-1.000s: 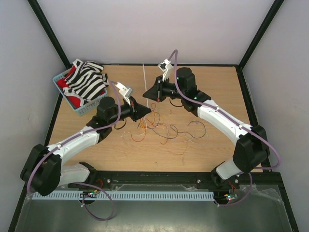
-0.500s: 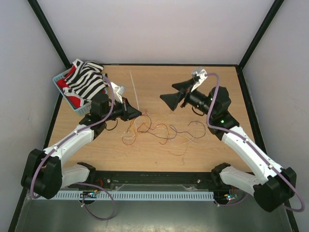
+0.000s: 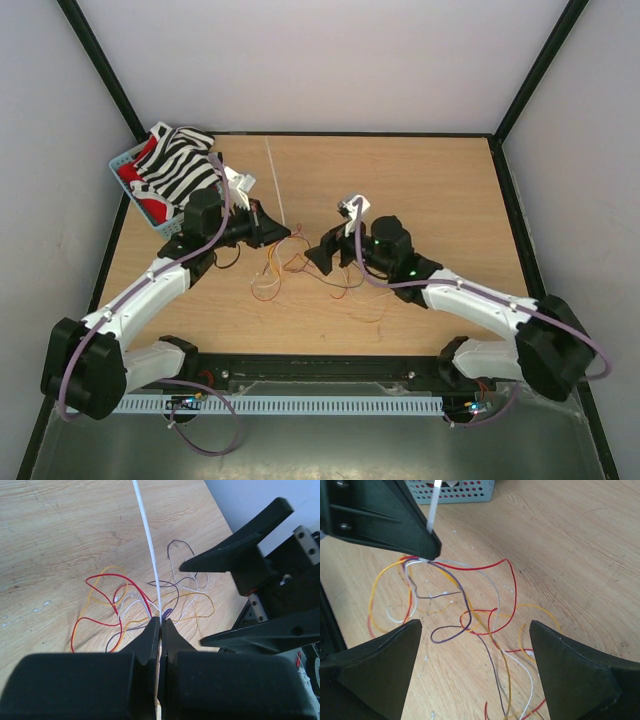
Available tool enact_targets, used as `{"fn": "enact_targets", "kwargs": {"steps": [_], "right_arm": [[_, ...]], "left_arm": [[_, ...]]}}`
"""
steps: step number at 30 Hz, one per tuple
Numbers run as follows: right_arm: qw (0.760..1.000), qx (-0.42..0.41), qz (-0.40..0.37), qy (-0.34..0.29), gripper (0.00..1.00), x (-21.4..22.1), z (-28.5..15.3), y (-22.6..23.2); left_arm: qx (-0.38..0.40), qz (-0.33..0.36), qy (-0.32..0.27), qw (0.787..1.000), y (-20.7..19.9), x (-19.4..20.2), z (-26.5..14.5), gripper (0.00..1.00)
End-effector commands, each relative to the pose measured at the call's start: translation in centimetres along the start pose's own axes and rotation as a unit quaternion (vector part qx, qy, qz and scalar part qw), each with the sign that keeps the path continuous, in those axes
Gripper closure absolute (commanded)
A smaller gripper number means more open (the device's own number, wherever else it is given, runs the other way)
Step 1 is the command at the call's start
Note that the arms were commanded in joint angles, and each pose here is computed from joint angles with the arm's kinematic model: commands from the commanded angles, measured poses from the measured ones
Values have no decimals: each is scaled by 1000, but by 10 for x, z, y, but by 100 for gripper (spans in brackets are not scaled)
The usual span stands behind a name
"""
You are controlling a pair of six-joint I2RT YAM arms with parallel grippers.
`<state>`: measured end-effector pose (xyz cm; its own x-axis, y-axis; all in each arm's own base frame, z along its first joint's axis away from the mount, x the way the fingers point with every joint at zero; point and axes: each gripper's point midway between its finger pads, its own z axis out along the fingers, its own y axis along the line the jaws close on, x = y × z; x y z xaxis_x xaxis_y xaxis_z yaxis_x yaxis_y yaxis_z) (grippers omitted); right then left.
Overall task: Zip-tie the wires
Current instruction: Adjust the cable at the center of the board.
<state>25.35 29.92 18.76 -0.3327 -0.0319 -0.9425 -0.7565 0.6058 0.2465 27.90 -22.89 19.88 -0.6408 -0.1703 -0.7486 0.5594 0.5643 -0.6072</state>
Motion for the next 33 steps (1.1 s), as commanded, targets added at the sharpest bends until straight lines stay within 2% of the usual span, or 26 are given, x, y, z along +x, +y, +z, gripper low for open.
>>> {"fn": "enact_targets", "kwargs": {"steps": [1, 10, 14, 19, 25, 31, 33], "right_arm": [[998, 31, -14, -46, 1, -12, 27, -2], [992, 99, 29, -72, 1, 23, 81, -31], [988, 145, 31, -37, 1, 49, 99, -51], [982, 189, 21, -11, 1, 72, 102, -71], [971, 239, -17, 11, 1, 78, 99, -93], [955, 291, -19, 50, 1, 72, 89, -136], [948, 307, -15, 82, 1, 78, 86, -153]], "left_arm": [[5, 4, -25, 1000, -12, -19, -6, 100], [9, -3, -33, 999, -20, -25, -17, 100], [-7, -19, -39, 999, -13, -27, -26, 100], [-37, -40, -52, 997, 5, -25, -39, 100], [-69, -71, -60, 993, 27, -16, -47, 100], [-117, -120, -52, 985, 62, 12, -52, 100], [-132, -142, -41, 980, 73, 27, -51, 100]]}}
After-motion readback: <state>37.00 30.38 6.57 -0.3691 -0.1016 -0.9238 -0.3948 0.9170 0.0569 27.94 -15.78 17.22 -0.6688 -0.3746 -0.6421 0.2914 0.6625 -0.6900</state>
